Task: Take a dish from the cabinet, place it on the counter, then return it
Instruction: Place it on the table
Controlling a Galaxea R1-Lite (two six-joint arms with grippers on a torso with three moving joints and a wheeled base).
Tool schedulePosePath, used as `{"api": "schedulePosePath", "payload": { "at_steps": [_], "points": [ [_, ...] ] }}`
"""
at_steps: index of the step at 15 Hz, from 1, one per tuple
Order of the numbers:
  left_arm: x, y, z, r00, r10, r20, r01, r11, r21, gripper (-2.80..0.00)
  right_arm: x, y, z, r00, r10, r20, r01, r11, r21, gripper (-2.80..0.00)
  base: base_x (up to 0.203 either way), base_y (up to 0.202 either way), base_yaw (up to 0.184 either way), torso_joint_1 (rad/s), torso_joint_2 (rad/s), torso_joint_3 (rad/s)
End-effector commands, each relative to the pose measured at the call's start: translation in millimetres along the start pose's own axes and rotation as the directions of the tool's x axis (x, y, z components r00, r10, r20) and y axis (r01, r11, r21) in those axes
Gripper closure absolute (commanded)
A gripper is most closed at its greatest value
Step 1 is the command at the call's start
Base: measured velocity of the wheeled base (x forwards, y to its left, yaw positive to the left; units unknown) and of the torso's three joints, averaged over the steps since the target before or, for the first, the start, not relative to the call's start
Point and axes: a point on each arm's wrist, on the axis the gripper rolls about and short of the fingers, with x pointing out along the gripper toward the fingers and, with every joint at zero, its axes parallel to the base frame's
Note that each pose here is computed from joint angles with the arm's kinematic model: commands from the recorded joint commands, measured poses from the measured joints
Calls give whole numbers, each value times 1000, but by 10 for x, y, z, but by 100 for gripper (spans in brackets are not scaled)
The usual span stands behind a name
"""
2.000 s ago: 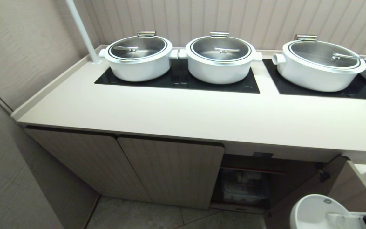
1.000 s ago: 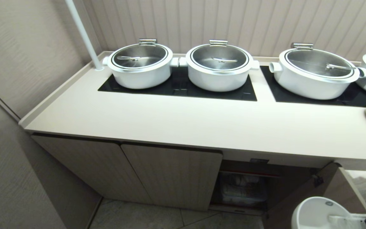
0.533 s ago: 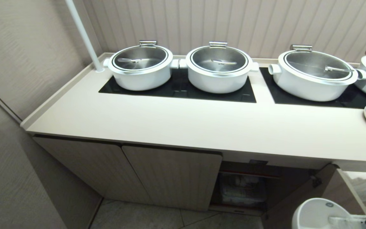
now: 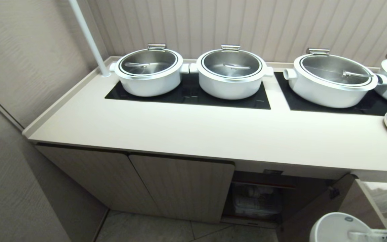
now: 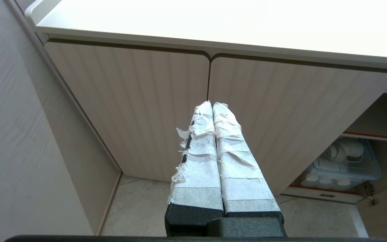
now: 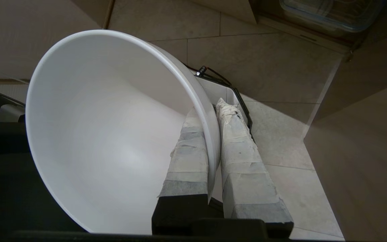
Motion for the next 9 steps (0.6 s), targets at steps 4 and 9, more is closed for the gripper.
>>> {"api": "schedulePosePath", "payload": {
  "at_steps": [4,9],
  "points": [
    [-1,0,4,1000,1,2,-1,1000,-1,0,6,-2,25,1000,1,0,-1,1000,7,0,0,0,0,0,0,0],
    [-1,0,4,1000,1,2,-1,1000,-1,0,6,-4,93,1000,-8,7,8,1000,16,0,0,0,0,0,0,0]
  ]
}}
